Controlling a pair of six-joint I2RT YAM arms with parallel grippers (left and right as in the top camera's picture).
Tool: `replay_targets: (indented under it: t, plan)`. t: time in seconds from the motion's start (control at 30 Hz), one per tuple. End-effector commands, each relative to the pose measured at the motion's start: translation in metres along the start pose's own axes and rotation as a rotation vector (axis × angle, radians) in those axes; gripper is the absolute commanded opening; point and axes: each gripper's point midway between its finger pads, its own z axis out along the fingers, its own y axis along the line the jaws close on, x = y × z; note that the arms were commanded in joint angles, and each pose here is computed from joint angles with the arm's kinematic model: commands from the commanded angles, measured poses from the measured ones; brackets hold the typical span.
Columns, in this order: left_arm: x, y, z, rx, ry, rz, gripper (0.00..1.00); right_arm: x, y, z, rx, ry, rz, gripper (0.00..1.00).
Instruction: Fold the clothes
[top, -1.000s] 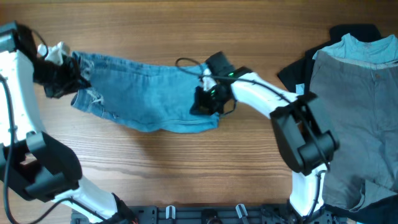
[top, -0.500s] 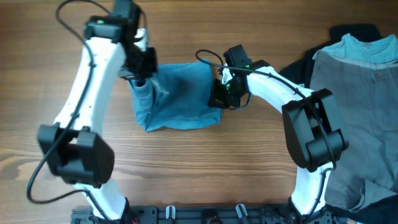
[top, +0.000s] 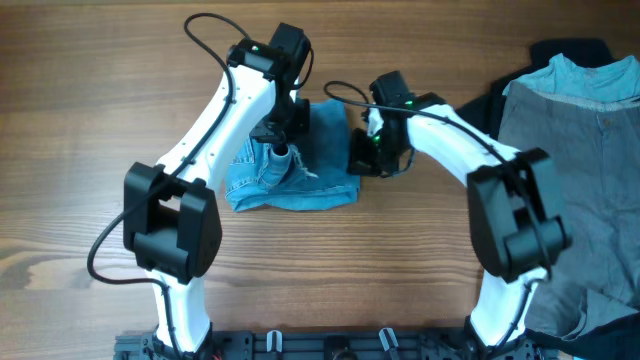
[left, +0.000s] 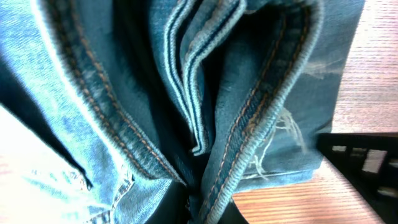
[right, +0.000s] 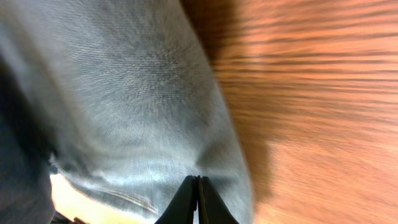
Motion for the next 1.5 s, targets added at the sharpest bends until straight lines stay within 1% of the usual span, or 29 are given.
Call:
replay_targets:
  t: [0.0,0.03,0.13,0.27,0.37,0.43,0.5,0.6,0.7,0.83,0.9,0.93,1.0,1.17,1.2,1.33,1.47]
  plan:
    - [-0.001,0.007,-0.045,0.02,-0.093,-0.029,0.04,-0.017,0.005,-0.05,-0.029,-0.137,-0.034,0.06]
    - [-0.003,0.004,-0.059,0.033,-0.125,-0.023,0.04,-0.021,0.004,-0.058,-0.038,-0.157,-0.022,0.06]
    - [-0.005,-0.003,-0.081,0.061,-0.186,-0.009,0.04,-0.024,-0.001,-0.058,-0.035,-0.159,-0.01,0.06]
    - [-0.001,-0.019,-0.074,0.073,-0.177,0.023,0.04,-0.018,-0.002,-0.046,-0.019,-0.123,-0.033,0.05]
    - [0.0,-0.036,-0.065,0.083,-0.169,0.06,0.04,-0.012,-0.006,-0.027,0.008,-0.074,-0.029,0.05]
    - [0.002,-0.042,-0.06,0.082,-0.162,0.076,0.04,-0.006,-0.021,-0.006,0.063,-0.024,0.039,0.06]
    - [0.003,-0.042,-0.06,0.078,-0.16,0.077,0.04,-0.004,-0.033,0.008,0.097,0.009,0.085,0.06]
    - [0.001,-0.029,-0.062,0.026,-0.172,0.065,0.04,-0.002,-0.054,0.021,0.127,0.054,0.129,0.05]
    - [0.003,-0.018,-0.065,0.004,-0.163,0.05,0.04,-0.004,-0.038,0.01,-0.008,0.075,-0.067,0.04]
    - [0.002,-0.018,-0.065,0.004,-0.164,0.048,0.04,-0.007,-0.034,-0.018,-0.019,0.027,-0.147,0.05]
    - [0.002,-0.018,-0.065,0.004,-0.165,0.048,0.04,-0.008,-0.031,-0.026,-0.021,0.007,-0.221,0.07]
    - [0.002,-0.018,-0.065,0.004,-0.165,0.048,0.04,-0.008,-0.033,-0.027,-0.009,0.006,-0.226,0.08]
    - [0.002,-0.018,-0.065,0.004,-0.165,0.048,0.04,-0.008,-0.043,-0.026,0.044,0.008,-0.214,0.08]
    - [0.002,-0.018,-0.065,0.005,-0.166,0.048,0.04,-0.015,-0.083,-0.032,0.278,-0.039,-0.087,0.08]
    - [0.002,-0.018,-0.065,0.005,-0.166,0.048,0.04,-0.014,-0.089,-0.032,0.308,-0.039,-0.062,0.06]
    - [0.002,-0.018,-0.065,0.005,-0.167,0.048,0.04,-0.007,-0.097,-0.016,0.31,-0.001,-0.059,0.04]
    - [0.0,-0.022,-0.069,0.013,-0.18,0.053,0.04,0.007,-0.102,0.009,0.251,0.051,-0.05,0.04]
